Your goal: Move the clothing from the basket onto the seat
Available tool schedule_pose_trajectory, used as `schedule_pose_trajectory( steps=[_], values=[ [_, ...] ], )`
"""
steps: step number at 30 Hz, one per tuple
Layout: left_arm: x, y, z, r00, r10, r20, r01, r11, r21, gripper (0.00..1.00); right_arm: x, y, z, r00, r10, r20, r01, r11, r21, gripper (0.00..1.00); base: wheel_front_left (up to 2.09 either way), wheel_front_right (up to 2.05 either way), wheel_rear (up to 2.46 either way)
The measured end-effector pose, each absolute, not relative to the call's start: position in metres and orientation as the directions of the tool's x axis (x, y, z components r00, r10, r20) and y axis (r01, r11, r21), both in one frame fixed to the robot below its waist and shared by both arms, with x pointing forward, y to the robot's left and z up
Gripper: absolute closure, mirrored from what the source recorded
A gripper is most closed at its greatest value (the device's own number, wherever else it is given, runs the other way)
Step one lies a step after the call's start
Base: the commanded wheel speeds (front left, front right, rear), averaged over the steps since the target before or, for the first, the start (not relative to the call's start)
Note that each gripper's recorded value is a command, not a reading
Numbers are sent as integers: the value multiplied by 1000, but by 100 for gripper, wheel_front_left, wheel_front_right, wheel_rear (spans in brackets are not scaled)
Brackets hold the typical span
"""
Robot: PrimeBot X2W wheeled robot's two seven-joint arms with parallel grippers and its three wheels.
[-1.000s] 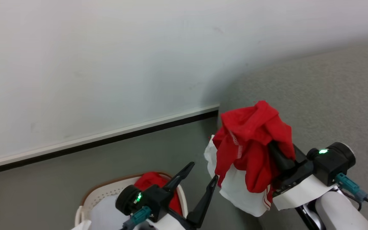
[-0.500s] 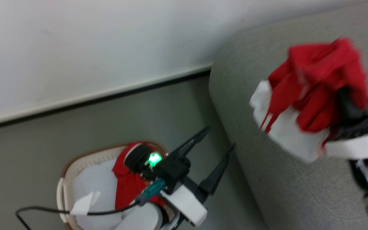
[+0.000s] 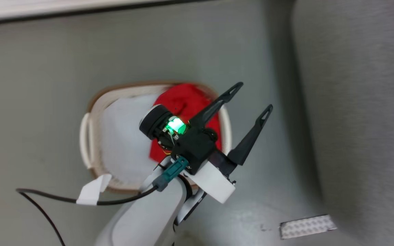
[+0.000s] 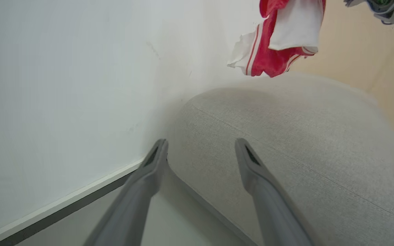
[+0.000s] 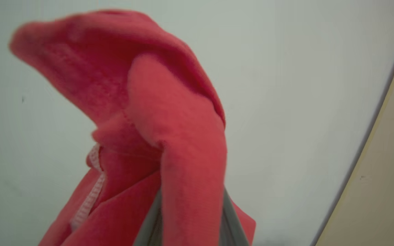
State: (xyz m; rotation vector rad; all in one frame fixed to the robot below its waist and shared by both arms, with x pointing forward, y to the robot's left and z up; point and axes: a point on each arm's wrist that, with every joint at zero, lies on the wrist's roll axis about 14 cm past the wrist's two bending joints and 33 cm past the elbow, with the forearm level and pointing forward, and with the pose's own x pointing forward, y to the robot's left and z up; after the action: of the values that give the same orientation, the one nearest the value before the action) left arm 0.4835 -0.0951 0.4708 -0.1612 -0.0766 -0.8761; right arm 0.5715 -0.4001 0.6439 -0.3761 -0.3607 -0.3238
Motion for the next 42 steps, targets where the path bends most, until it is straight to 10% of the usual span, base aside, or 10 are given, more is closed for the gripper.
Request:
schedule_pose_trajectory(
  steps=[11,13,15,31,42],
  values=[
    [499,-26,400,799,-601,-19,587,786,-193,0,599,-477,489,826,-561,61,551,779,-300,100,0,0,0],
    [495,-20,391,807,-589,-47,571,798,-193,0,594,-476,459,808,-589,-5,557,768,-315,70,0,0,0],
    [491,-14,388,817,-573,-64,552,810,-198,0,590,-466,437,805,-591,-56,546,774,-320,0,0,0,0],
    [458,15,448,885,-466,-11,456,869,-191,0,538,-381,451,898,-418,-141,365,884,-292,0,0,0,0],
    [397,78,481,960,-278,8,276,948,-161,0,445,-309,510,958,-280,59,285,951,-119,0,0,0,0]
  ],
)
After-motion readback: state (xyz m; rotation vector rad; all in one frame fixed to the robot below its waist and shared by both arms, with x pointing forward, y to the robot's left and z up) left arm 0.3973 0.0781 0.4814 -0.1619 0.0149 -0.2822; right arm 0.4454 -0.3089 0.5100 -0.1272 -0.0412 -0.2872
